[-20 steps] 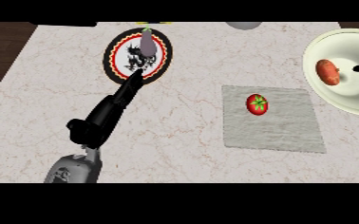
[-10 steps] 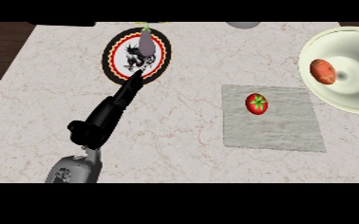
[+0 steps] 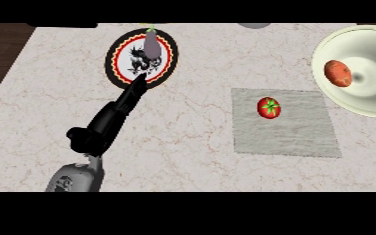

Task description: Pick the squash from the placemat and place it in the bowl

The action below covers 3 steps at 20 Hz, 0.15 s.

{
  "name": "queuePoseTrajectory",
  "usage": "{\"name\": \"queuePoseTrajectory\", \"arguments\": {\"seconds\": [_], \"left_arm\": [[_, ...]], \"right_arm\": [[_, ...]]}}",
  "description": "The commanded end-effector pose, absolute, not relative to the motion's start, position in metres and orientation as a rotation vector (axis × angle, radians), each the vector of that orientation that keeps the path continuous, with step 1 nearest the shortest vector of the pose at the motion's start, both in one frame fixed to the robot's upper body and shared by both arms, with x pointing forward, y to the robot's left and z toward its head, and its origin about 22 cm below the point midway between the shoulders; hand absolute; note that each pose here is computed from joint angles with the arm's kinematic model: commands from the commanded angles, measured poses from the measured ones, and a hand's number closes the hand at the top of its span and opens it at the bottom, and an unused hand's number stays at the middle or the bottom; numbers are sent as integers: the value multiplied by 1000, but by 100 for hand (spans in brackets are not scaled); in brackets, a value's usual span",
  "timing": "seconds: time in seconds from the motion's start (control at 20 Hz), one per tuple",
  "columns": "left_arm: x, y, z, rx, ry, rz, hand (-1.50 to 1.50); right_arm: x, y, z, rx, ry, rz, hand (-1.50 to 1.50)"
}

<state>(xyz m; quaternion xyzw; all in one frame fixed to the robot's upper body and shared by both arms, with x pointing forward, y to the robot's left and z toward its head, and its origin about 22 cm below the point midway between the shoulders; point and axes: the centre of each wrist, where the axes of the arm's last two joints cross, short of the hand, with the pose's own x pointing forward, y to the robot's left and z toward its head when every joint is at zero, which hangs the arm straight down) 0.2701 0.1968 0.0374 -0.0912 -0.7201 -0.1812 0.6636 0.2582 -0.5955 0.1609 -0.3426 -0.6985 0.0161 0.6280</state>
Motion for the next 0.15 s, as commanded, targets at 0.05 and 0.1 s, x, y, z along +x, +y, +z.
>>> {"name": "queuePoseTrajectory", "arguments": {"seconds": [0.05, 0.1], "left_arm": [[273, 196, 39, -212, -1618, -402, 0], [272, 202, 37, -215, -1623, -411, 0]], "right_arm": [[233, -611, 164, -725, -1630, 28, -150], [229, -613, 167, -720, -1619, 29, -150]]}}
